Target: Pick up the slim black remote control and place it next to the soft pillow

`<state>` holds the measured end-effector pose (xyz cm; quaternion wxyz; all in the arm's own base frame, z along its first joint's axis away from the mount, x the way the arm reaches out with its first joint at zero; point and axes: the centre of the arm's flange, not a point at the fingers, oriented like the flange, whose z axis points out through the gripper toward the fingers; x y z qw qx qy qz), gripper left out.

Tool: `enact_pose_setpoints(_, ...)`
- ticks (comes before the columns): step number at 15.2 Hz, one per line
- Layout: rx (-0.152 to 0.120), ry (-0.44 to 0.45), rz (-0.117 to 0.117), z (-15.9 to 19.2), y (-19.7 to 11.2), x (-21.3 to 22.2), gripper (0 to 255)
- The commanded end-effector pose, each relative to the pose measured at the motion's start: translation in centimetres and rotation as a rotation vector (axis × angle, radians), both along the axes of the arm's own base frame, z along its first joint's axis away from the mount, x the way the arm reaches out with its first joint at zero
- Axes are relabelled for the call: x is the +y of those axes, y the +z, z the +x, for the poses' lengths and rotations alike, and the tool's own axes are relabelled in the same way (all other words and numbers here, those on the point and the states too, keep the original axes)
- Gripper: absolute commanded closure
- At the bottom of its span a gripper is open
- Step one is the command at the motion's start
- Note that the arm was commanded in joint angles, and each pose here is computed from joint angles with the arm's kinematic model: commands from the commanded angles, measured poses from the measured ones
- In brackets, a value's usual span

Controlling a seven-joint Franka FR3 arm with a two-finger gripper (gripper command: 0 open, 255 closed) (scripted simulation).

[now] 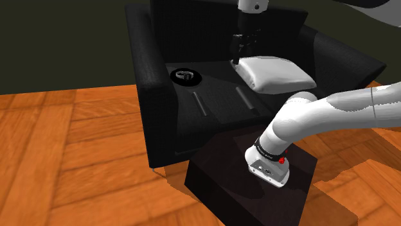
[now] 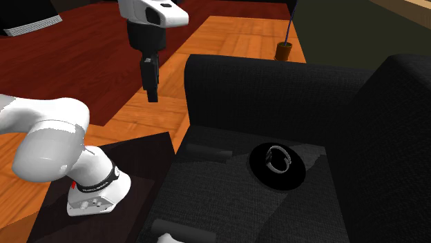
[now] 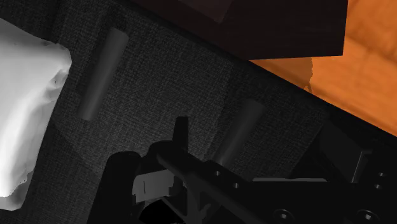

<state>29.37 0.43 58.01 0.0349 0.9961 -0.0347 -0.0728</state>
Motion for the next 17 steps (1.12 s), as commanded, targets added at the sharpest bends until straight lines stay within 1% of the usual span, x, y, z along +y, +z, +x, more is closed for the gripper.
enact_pose_setpoints(1,0.000,0.000,0.000,0.0,0.0,0.0,0)
enact_pose_setpoints(17,0.026,-0.303,0.076,9.6,-19.1,-1.0,0)
